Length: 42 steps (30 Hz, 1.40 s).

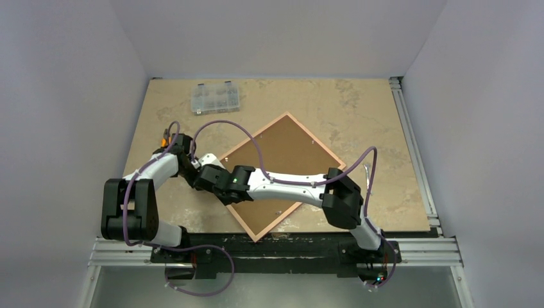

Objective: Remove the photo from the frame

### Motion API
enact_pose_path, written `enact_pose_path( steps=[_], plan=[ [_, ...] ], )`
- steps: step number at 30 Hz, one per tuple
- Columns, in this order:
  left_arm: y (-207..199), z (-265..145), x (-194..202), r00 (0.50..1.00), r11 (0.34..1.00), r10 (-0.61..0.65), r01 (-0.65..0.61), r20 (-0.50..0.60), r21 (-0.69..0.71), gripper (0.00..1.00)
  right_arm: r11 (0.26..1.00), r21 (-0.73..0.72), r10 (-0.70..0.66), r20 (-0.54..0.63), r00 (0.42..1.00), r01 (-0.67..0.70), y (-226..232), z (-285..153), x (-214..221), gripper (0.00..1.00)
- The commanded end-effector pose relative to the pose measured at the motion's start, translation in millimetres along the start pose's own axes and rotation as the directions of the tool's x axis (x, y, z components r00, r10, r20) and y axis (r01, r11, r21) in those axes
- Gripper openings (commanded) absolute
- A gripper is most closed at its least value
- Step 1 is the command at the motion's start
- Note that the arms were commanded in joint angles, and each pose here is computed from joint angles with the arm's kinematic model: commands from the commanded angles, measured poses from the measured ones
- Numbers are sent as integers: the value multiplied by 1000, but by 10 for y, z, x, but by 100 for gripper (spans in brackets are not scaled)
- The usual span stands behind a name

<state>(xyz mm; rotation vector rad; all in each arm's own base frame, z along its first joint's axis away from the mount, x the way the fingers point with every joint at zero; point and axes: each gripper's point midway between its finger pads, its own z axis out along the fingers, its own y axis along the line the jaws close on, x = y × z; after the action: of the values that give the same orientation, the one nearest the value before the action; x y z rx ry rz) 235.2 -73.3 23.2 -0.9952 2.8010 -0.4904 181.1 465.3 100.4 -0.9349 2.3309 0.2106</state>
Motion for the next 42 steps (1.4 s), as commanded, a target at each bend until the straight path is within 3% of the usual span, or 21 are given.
enact_pose_path(
  steps=[1, 12, 14, 17, 19, 23, 26, 30, 34, 38, 42],
  plan=[
    [-78, -18, -101, 999, 999, 25, -26, 22, 25, 0, 995, 96, -9, -46, 999, 13, -236, -135, 57, 0],
    [-141, -44, -93, 998, 997, 52, -53, 18, 62, 0, 1000, -21, 21, -49, 999, -22, -52, -190, 87, 0],
    [-248, -99, -66, 996, 988, 84, -85, 18, 128, 9, 998, -46, 35, -12, 999, -36, -55, -270, 18, 0],
    [-549, -283, 25, 988, 932, 149, -156, 47, 326, 36, 987, -142, 83, 53, 995, -75, -68, -396, -69, 0],
    [-692, -436, 87, 980, 882, 181, -201, 86, 426, 49, 969, -210, 147, 69, 987, -129, -141, -443, -81, 0],
    [-865, -713, 256, 960, 773, 239, -280, 147, 570, 62, 918, -322, 270, 81, 959, -232, -407, -553, -57, 0],
    [-1008, -894, 465, 932, 639, 311, -350, 186, 684, 66, 847, -425, 390, 89, 916, -319, -640, -674, 12, 0],
    [-1169, -1099, 955, 823, 444, 482, -526, 301, 725, 66, 716, -621, 457, 72, 886, -319, -794, -955, 165, 0],
    [-1273, -1420, 1300, 710, 235, 506, -661, 491, 713, 66, 650, -728, 418, 104, 903, -217, -821, -1330, 327, 0],
    [-1287, -1824, 1537, 512, 14, 455, -822, 728, 569, 67, 620, -773, 345, 119, 931, -131, -757, -1582, 503, 0],
    [-1330, -1936, 1780, 416, -101, 517, -838, 748, 536, 68, 525, -849, 290, 107, 951, -65, -612, -1778, 580, 0]
  ],
)
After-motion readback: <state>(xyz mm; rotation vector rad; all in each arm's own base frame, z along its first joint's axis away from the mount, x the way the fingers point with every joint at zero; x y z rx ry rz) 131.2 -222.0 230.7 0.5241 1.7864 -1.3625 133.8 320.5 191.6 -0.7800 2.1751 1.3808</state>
